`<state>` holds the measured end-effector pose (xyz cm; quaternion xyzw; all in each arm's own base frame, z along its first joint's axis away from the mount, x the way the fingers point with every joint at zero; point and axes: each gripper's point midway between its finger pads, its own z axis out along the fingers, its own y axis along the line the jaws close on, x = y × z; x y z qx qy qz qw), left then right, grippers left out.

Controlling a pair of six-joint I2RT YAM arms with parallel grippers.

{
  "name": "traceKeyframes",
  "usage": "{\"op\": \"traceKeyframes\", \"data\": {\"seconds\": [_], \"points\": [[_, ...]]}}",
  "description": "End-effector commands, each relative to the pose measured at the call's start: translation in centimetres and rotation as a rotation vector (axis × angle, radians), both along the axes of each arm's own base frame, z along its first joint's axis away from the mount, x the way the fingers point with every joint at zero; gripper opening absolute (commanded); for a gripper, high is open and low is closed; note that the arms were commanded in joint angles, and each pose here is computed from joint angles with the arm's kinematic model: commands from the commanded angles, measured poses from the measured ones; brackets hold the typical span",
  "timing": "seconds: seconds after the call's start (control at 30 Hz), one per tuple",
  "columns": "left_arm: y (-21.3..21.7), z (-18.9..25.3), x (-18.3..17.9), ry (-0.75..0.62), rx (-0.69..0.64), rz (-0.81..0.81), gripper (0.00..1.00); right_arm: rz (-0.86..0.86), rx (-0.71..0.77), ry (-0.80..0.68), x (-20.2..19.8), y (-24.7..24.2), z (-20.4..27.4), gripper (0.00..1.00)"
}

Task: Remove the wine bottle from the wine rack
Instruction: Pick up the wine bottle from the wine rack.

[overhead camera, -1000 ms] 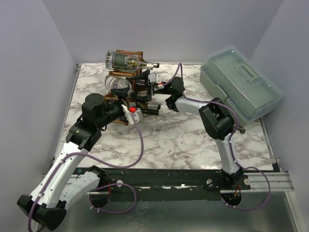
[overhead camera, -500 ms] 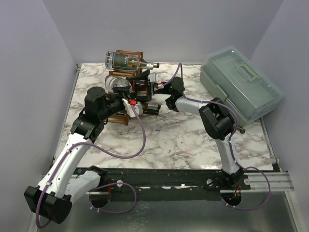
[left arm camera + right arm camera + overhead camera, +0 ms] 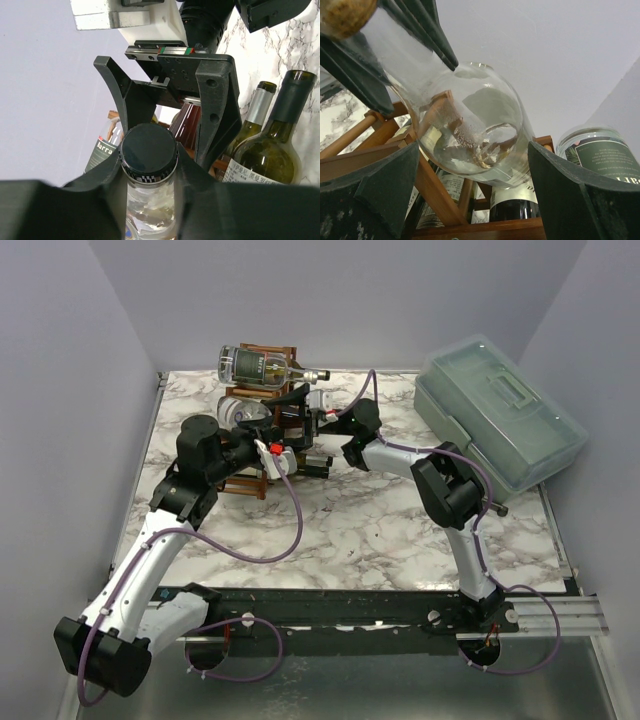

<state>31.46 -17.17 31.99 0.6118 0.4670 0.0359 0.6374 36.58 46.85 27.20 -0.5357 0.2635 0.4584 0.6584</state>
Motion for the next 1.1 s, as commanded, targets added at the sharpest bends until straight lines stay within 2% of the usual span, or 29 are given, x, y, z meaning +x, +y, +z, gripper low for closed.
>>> {"op": "traceKeyframes", "data": {"seconds": [0.0,0.1,0.13,0.33,0.73,1.07], "points": [[-0.7,1.0,-0.2,-0.004,-0.029,-0.044,0.13,-0.018,-0.023,0.043,0.7,0.9,-2.0,0.89],[-0.5,1.4,0.0,-0.028,-0.024,-0.033,0.01,-0.019,-0.010,0.044,0.8,0.9,-1.4,0.90],[-0.5,1.7,0.1,-0.039,-0.021,-0.028,0.00,-0.021,-0.003,0.047,0.8,0.9,-1.1,0.91],[0.2,4.4,0.7,-0.141,-0.012,0.012,0.00,-0.025,0.034,0.094,1.3,0.7,1.2,0.99],[0.9,9.7,1.2,-0.260,-0.103,0.071,0.00,0.090,0.060,0.108,-0.4,-2.1,5.6,1.00],[1.8,14.3,1.2,-0.346,-0.216,0.127,0.00,0.086,-0.007,0.147,-0.1,-2.7,5.8,1.00]]}}
